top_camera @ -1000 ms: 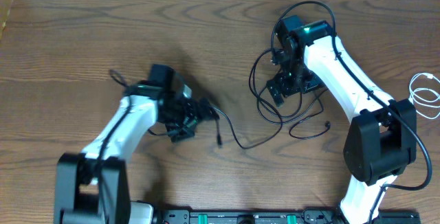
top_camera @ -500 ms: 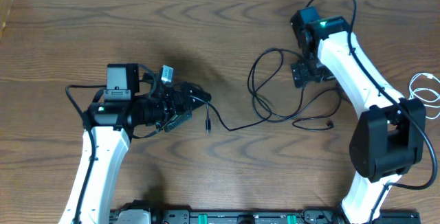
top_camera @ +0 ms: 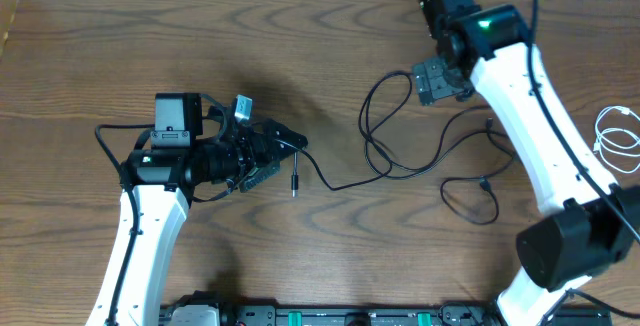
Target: Untangle cables
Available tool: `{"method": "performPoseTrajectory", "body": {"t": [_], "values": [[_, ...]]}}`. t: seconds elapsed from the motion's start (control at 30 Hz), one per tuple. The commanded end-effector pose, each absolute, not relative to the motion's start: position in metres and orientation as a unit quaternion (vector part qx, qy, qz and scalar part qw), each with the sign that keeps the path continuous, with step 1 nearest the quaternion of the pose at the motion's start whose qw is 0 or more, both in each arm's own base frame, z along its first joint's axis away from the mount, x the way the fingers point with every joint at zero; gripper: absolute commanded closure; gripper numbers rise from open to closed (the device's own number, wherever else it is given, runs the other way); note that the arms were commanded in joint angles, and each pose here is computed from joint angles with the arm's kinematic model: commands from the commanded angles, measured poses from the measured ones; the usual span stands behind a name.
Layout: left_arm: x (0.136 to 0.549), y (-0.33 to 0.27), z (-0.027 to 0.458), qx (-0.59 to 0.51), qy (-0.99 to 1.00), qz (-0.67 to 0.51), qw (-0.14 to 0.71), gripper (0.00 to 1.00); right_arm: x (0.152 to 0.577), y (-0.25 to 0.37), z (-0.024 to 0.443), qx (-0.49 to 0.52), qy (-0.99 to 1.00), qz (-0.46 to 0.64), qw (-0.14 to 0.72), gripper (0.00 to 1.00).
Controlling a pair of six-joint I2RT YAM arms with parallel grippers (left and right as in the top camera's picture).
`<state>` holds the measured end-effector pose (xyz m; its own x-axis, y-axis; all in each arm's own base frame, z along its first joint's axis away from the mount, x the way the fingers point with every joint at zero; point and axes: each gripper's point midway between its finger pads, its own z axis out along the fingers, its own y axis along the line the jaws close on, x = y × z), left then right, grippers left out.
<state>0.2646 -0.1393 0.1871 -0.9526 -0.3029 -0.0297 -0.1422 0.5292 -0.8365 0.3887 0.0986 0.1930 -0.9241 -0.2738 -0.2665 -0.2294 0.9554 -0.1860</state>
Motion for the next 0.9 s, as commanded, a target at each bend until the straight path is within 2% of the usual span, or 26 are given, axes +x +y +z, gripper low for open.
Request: {"method": "performPoseTrajectory", "body": {"t": [0.0, 0.13, 0.23, 0.37, 0.67, 0.87], "values": [[0.268, -0.140, 0.198, -0.147, 0.861, -0.481, 0.082, 0.02, 0.357, 0.171, 0.205, -0.290, 0.940, 0.129, 0.126, 0.01], [0.277, -0.136, 0.202, -0.195, 0.847, -0.489, 0.075, 0.02, 0.331, 0.196, 0.211, -0.359, 0.901, 0.221, 0.103, 0.01], [0.285, -0.126, 0.203, -0.248, 0.831, -0.493, 0.066, 0.02, 0.327, 0.198, 0.206, -0.334, 0.909, 0.233, 0.088, 0.01], [0.289, -0.116, 0.203, -0.279, 0.821, -0.493, 0.065, 0.02, 0.327, 0.208, 0.192, -0.227, 0.935, 0.268, 0.055, 0.01], [0.289, -0.115, 0.203, -0.280, 0.821, -0.493, 0.066, 0.02, 0.309, 0.217, 0.115, 0.015, 0.963, 0.264, -0.046, 0.01], [0.288, -0.115, 0.203, -0.276, 0.823, -0.492, 0.067, 0.02, 0.293, 0.224, 0.090, 0.071, 0.961, 0.257, -0.080, 0.01]]}}
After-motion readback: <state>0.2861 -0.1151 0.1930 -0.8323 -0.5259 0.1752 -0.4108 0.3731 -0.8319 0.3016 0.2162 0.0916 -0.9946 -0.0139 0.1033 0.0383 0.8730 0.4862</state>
